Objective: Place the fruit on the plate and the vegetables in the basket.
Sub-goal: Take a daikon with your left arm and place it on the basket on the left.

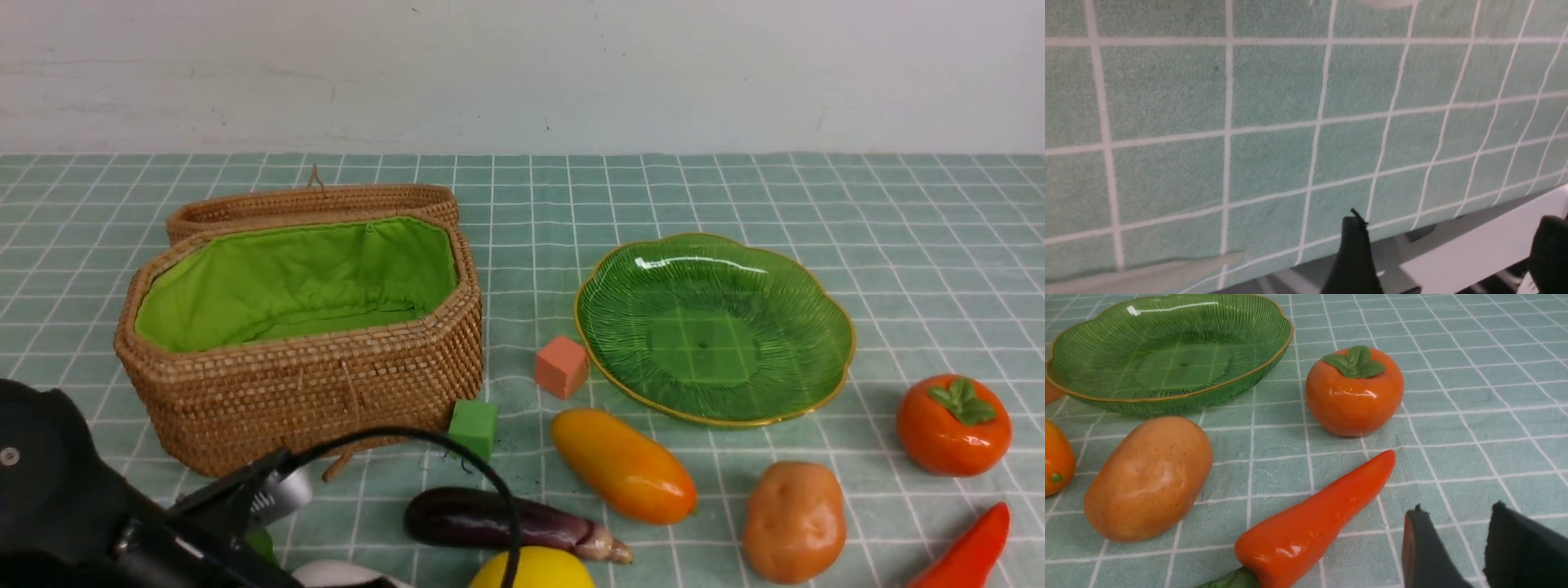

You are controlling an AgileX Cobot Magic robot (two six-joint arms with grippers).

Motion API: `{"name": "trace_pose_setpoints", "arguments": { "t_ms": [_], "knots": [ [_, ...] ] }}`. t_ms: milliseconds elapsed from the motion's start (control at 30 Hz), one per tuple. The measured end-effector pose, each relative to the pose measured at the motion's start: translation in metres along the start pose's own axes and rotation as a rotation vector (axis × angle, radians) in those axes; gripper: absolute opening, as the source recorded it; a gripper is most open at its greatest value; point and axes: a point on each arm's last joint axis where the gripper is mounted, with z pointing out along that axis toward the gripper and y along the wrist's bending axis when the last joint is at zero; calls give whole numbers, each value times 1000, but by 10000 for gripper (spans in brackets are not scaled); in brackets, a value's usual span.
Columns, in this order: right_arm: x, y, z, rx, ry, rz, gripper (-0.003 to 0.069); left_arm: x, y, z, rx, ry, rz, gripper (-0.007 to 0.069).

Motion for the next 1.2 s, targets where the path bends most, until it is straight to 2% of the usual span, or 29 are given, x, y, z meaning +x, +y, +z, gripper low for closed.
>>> {"name": "trace_pose_setpoints", "arguments": {
  "t_ms": [167,233,267,333,433,500,767,933,1200],
  "knots": [
    [0,0,0,0,0,0,242,-19,-2,8,27,-135,-109,496],
    [0,0,0,0,0,0,242,-26,0,13,19,-165,-279,496],
    [0,0,0,0,0,0,242,-26,1,14,14,-167,-289,496],
    [0,0,0,0,0,0,242,-30,7,19,-41,-185,-402,496],
    [0,0,0,0,0,0,242,-35,12,21,-105,-210,-436,496],
    [0,0,0,0,0,0,242,-44,13,19,-181,-255,-454,496],
    [0,0,0,0,0,0,242,-72,-14,-9,-233,-369,-431,496],
    [0,0,0,0,0,0,242,-73,-13,1,-298,-301,-637,496],
    [0,0,0,0,0,0,242,-79,-8,23,-337,-251,-723,518]
  ]
}}
